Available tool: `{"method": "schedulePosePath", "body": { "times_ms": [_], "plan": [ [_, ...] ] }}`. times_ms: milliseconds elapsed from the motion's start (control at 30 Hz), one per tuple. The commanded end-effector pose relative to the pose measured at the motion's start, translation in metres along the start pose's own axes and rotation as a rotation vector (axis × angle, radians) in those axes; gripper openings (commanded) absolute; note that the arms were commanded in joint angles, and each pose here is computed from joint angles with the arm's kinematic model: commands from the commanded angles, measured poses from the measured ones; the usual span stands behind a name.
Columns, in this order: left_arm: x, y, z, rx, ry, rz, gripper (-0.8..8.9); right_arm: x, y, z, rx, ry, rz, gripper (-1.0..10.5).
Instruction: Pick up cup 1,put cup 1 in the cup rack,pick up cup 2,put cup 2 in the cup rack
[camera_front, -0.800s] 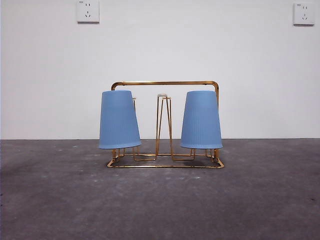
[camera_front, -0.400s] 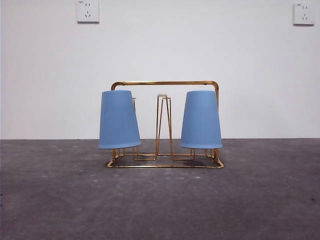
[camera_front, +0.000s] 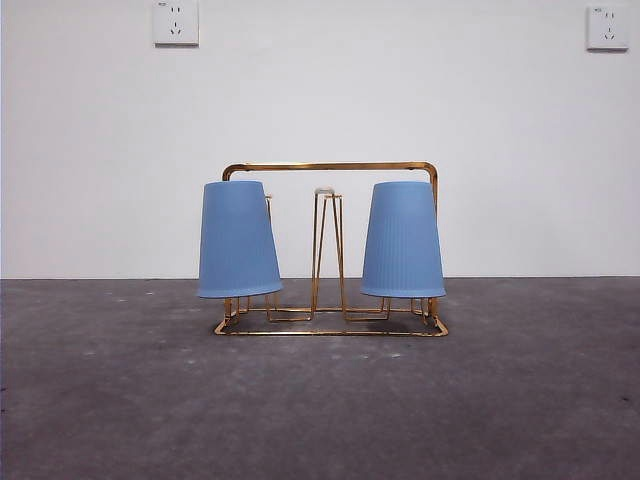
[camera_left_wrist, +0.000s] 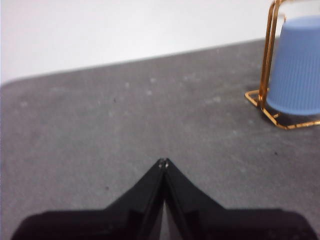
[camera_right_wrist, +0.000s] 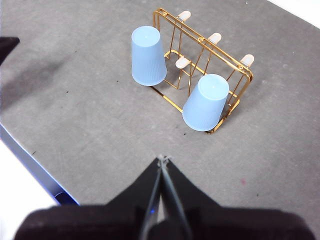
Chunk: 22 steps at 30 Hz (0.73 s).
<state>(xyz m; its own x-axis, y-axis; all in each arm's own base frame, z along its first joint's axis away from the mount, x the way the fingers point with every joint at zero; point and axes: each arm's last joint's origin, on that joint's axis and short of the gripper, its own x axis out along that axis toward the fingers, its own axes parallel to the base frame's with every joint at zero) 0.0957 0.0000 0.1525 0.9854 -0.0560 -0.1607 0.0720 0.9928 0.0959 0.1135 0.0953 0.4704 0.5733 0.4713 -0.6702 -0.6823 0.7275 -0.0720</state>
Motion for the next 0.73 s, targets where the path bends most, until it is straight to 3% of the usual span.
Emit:
{"method": "schedulePosePath", "body": {
  "times_ms": [33, 733],
  "plan": [
    [0.0009, -0.0001, -0.0023, -0.026, -0.003, -0.002, -0.03, 0.0020, 0.0002, -0.0020, 0.010, 0.028, 0.002, 0.0],
    [0.0016, 0.0000, -0.0030, -0.028, 0.009, -0.002, -0.03, 0.0020, 0.0000, -0.0015, 0.009, 0.023, -0.004, 0.0]
  ]
}}
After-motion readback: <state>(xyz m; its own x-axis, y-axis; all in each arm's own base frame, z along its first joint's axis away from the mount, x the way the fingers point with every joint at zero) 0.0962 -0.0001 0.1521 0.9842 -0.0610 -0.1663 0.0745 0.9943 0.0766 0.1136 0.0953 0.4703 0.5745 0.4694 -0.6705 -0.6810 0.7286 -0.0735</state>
